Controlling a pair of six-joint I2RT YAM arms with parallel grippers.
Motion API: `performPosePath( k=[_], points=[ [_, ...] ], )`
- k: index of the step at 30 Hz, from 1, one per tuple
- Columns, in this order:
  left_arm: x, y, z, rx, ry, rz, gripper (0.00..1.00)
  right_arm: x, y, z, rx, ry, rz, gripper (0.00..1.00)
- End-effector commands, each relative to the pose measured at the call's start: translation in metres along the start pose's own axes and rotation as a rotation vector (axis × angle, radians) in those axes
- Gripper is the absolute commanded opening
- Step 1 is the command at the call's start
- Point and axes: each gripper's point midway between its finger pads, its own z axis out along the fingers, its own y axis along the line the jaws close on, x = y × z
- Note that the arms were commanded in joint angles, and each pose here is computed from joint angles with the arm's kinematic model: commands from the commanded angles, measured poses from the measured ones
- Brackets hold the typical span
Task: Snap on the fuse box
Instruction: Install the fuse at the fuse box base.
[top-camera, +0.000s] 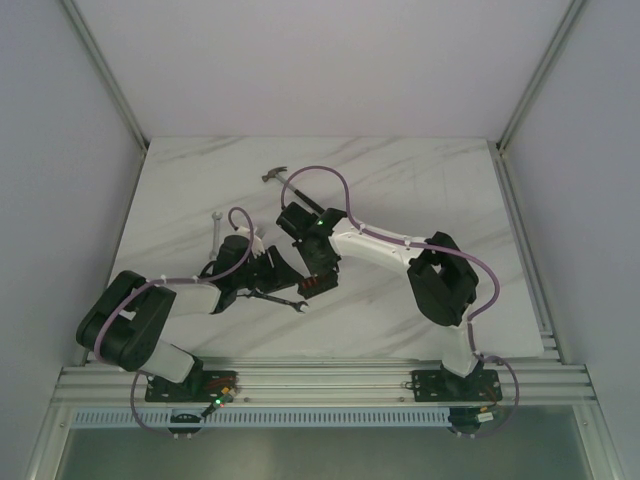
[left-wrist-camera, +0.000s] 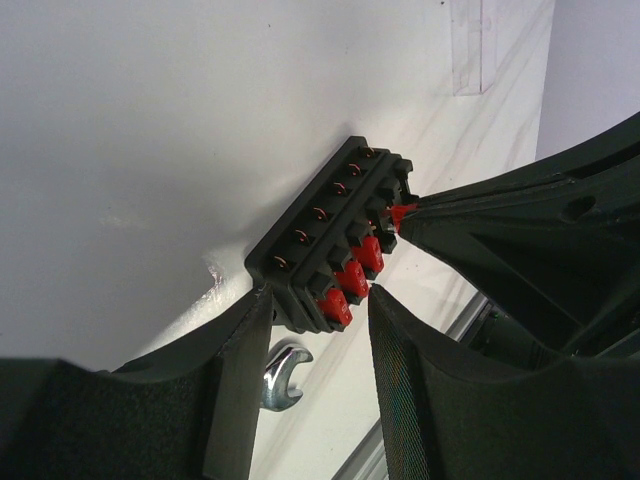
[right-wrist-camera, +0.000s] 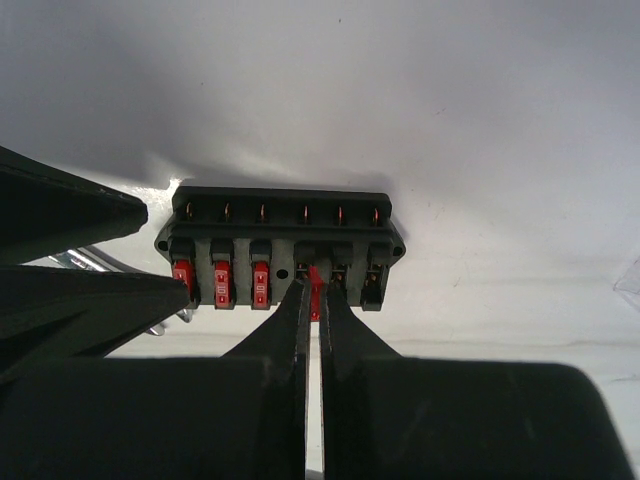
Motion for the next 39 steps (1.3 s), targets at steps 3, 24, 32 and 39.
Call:
performPosePath(
  k=[3, 24, 32, 39],
  points=[
    [0.000, -0.002, 0.001, 0.009, -0.014, 0.005, 0.52, -0.003, 0.004, 0.002, 0.012, -0.014, 0.010, 0.00],
    [0.002, 0.000, 0.002, -0.002, -0.015, -0.003, 0.52, 0.009, -0.001, 0.012, 0.049, 0.024, -0.010, 0.00],
    [0.003, 0.003, 0.002, -0.016, -0.017, -0.008, 0.52, -0.005, -0.001, -0.006, 0.039, -0.035, -0.004, 0.00],
    [0.002, 0.005, 0.001, -0.033, -0.024, -0.008, 0.54, -0.011, -0.003, -0.012, 0.046, -0.059, 0.001, 0.00]
  ],
)
